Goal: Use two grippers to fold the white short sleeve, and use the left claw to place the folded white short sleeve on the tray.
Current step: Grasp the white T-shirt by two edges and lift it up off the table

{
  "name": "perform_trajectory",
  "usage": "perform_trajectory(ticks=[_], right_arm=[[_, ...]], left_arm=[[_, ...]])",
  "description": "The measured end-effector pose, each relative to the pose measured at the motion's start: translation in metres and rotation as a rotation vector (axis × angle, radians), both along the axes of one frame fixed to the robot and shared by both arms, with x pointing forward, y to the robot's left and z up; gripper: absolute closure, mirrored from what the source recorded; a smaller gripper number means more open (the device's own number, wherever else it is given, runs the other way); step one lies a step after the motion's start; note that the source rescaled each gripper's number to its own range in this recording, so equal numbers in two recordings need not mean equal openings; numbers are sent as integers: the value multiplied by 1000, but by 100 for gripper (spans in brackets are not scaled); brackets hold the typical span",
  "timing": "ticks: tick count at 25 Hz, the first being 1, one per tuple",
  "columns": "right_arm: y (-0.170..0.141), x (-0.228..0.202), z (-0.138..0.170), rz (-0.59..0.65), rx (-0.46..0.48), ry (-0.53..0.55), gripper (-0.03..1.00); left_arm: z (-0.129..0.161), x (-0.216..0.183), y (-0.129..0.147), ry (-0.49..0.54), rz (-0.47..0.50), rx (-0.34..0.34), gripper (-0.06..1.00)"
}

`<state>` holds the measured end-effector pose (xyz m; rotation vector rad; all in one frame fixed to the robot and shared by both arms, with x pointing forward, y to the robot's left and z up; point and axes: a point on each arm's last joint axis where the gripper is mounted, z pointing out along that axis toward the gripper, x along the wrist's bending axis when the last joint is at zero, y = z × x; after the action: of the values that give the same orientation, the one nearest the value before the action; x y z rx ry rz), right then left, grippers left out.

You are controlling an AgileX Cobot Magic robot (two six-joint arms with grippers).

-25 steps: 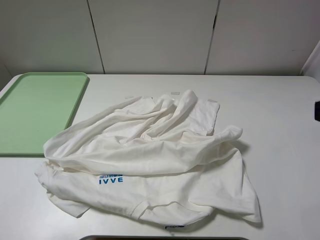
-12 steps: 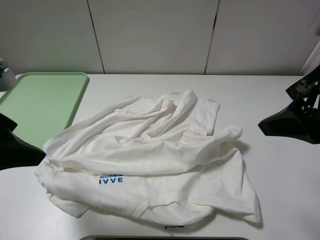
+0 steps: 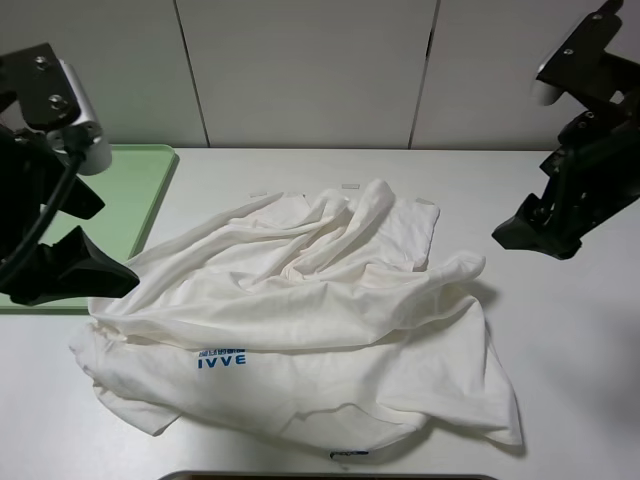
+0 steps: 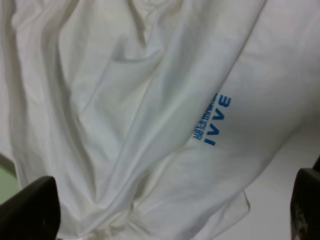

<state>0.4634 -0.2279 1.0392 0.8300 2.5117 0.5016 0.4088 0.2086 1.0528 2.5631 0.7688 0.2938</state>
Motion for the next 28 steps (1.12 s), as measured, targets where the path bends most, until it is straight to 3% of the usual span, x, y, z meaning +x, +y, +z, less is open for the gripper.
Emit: perform_trajectory(ticks=[2,6,12,18,28], right_arm=[[4,4,-4,18,-15,-7,-3],[22,19,-35,161,-169,26,-3],[24,31,-63,226,-277,81,-3],[25,38,-80,257,-320,109,-3],[31,48,-81,316,-304,-4,-3]], left_arm=[[-3,3,-1,4,-11,9,3],[-15,12,-5,51,-31,40,4],[-20,15,-6,63,-51,57,4],[-19,18,-7,6,-102,67,4],[-16,25,-8,-91,-102,52,4]])
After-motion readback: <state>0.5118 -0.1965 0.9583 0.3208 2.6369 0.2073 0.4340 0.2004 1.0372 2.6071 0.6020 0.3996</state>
